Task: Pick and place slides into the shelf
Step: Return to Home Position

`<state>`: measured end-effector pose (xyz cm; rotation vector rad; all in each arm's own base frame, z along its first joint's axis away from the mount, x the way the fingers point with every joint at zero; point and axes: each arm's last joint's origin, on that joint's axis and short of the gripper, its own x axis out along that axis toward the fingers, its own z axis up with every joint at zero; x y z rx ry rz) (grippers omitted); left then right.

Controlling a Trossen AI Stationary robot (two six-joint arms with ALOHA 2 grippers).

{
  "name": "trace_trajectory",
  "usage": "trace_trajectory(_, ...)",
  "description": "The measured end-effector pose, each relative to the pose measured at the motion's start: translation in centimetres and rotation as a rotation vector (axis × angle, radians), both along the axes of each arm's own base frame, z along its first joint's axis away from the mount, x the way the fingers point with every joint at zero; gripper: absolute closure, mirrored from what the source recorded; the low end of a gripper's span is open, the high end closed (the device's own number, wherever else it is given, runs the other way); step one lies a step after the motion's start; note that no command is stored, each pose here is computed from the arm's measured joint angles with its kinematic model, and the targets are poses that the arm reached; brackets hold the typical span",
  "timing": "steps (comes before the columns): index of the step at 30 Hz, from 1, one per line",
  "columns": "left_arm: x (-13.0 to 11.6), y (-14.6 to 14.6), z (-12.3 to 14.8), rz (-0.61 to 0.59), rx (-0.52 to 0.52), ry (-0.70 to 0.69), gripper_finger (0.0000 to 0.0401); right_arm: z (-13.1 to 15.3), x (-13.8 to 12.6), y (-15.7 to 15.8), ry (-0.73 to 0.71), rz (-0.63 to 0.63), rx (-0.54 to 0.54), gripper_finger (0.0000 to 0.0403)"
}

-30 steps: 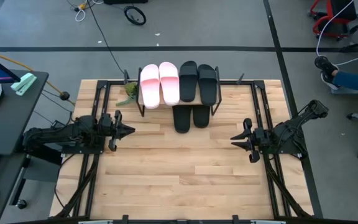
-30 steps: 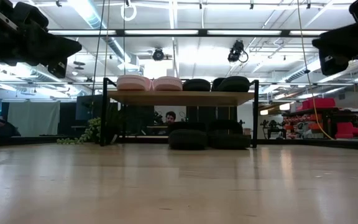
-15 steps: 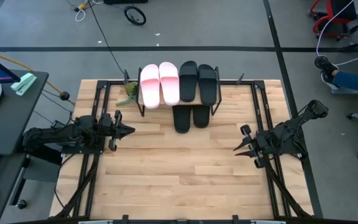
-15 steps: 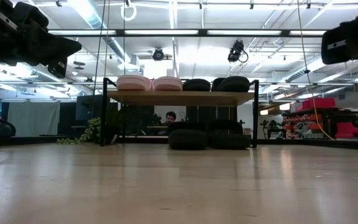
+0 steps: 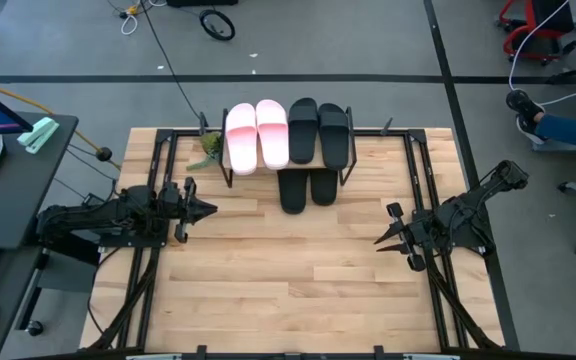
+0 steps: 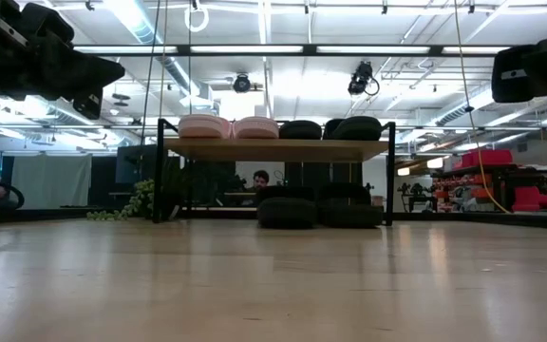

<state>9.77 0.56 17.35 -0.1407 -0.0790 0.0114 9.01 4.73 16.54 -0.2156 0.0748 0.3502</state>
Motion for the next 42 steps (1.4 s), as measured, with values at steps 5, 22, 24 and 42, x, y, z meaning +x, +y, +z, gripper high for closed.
trace_trajectory(5,0.00,0.00,0.00,0.000,0.000,0.000,0.0374,-0.01,0.00,0.00,0.001,0.000,-0.001,0.0311)
trace_trajectory(22,0.00,0.00,-0.01,0.000,0.000,0.001,0.0362,-0.02,0.00,0.00,0.002,0.000,-0.003,0.0311)
trace_trajectory(24,0.00,0.00,-0.01,0.000,0.000,0.001,0.0363,-0.02,0.00,0.00,0.002,0.000,-0.003,0.0311)
trace_trajectory(42,0.02,0.00,-0.03,0.000,0.000,0.003,0.0367,-0.02,0.00,0.00,0.002,0.000,-0.003,0.0311)
